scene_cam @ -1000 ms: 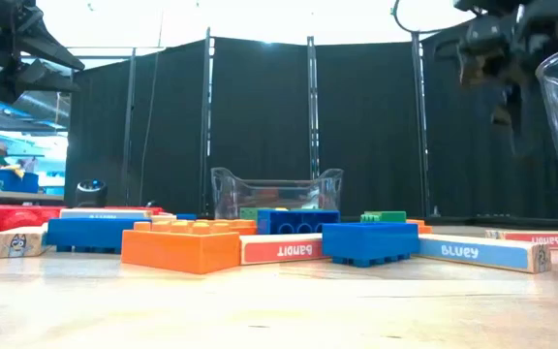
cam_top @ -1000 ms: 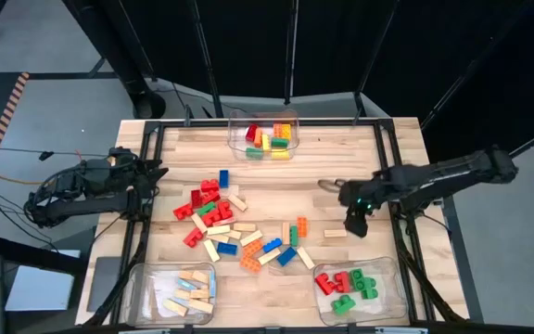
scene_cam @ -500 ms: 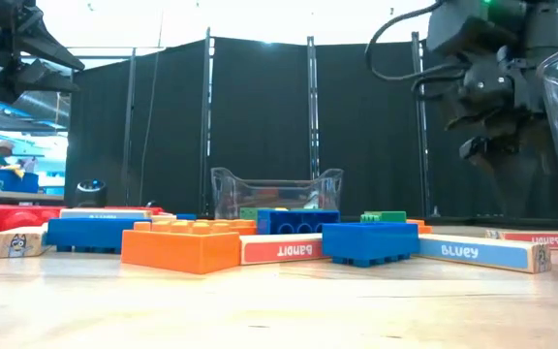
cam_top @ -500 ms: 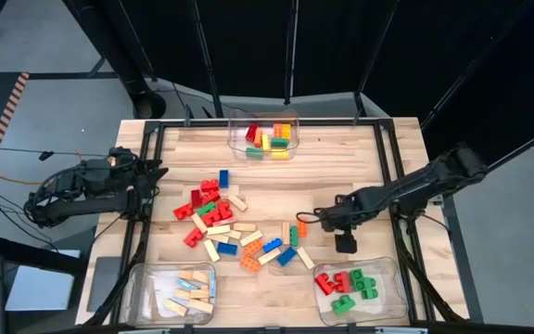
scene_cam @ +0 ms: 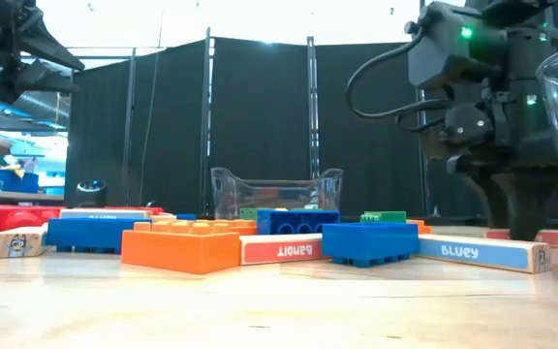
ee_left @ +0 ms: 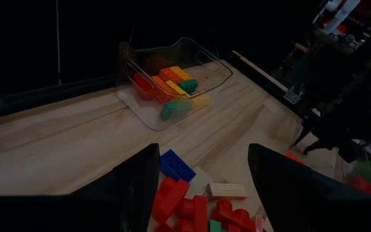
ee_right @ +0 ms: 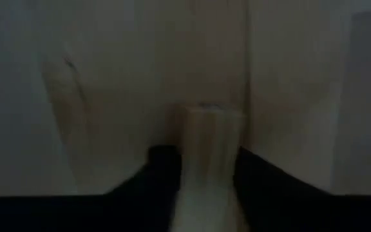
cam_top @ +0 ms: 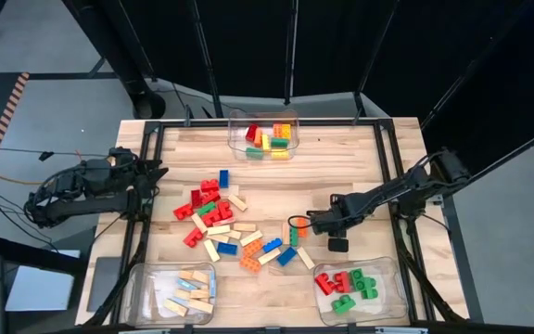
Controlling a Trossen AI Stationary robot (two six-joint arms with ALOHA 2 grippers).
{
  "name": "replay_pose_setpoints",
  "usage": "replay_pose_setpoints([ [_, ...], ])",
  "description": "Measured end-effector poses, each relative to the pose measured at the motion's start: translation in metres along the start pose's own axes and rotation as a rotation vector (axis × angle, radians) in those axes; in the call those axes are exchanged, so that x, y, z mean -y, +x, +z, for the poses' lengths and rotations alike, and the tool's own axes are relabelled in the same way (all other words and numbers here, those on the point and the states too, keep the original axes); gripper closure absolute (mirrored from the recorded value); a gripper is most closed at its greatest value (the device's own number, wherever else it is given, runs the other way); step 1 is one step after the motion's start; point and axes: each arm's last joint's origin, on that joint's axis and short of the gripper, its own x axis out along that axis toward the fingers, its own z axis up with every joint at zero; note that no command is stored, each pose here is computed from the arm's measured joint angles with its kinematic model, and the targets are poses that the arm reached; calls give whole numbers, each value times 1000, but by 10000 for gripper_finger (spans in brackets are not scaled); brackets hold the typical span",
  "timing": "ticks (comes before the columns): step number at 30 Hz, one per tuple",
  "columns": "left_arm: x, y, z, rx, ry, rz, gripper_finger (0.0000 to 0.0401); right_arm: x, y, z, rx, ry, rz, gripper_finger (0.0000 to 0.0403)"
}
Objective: Sort blocks by size
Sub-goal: Put the white block into the bottom left transparent bin
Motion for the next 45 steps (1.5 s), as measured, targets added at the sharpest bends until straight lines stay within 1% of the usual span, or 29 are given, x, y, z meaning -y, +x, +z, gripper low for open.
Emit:
replay_pose_setpoints([
  [1, 0, 0, 0, 0, 0, 0, 156, 0, -2, 0, 6, 0, 5, 293],
  [2, 0, 0, 0, 0, 0, 0, 156, 0, -4, 0, 14, 0, 6, 285],
  [4, 0, 0, 0, 0, 0, 0, 156, 1, -6, 2, 37, 11, 16, 284],
  [7, 0, 0, 0, 0, 0, 0, 156, 3, -11, 6, 75, 70, 24, 284],
  [10, 0, 0, 0, 0, 0, 1, 156, 2, -29, 20, 155, 93, 36, 284],
  [13, 0, 0, 0, 0, 0, 1, 156, -1, -58, 46, 321, 129, 48, 284],
  [17, 0, 0, 0, -1, 1, 1, 156, -8, -98, 92, 685, 176, 129, 284],
  [19, 0, 0, 0, -2, 1, 2, 156, -11, -114, 112, 846, 166, 171, 284],
  [21, 0, 0, 0, -1, 1, 2, 156, -16, -122, 134, 945, 137, 169, 284],
  [24, 0, 0, 0, -2, 1, 4, 156, -26, -129, 168, 1032, 81, 161, 284],
  [26, 0, 0, 0, -2, 2, 5, 156, -36, -130, 195, 1063, 22, 180, 284],
  [29, 0, 0, 0, -1, 2, 5, 156, -53, -131, 233, 1108, -60, 253, 284],
  [33, 0, 0, 0, -1, 2, 5, 156, -71, -135, 268, 1166, -167, 350, 284],
  [35, 0, 0, 0, 0, 1, 4, 156, -81, -136, 280, 1195, -196, 393, 284],
  [39, 0, 0, 0, -1, 1, 4, 156, -100, -119, 298, 1184, -260, 491, 284],
  [42, 0, 0, 0, -1, 1, 4, 156, -112, -104, 307, 1132, -278, 642, 284],
  [45, 0, 0, 0, -1, 1, 4, 156, -115, -93, 313, 1055, -255, 813, 284],
])
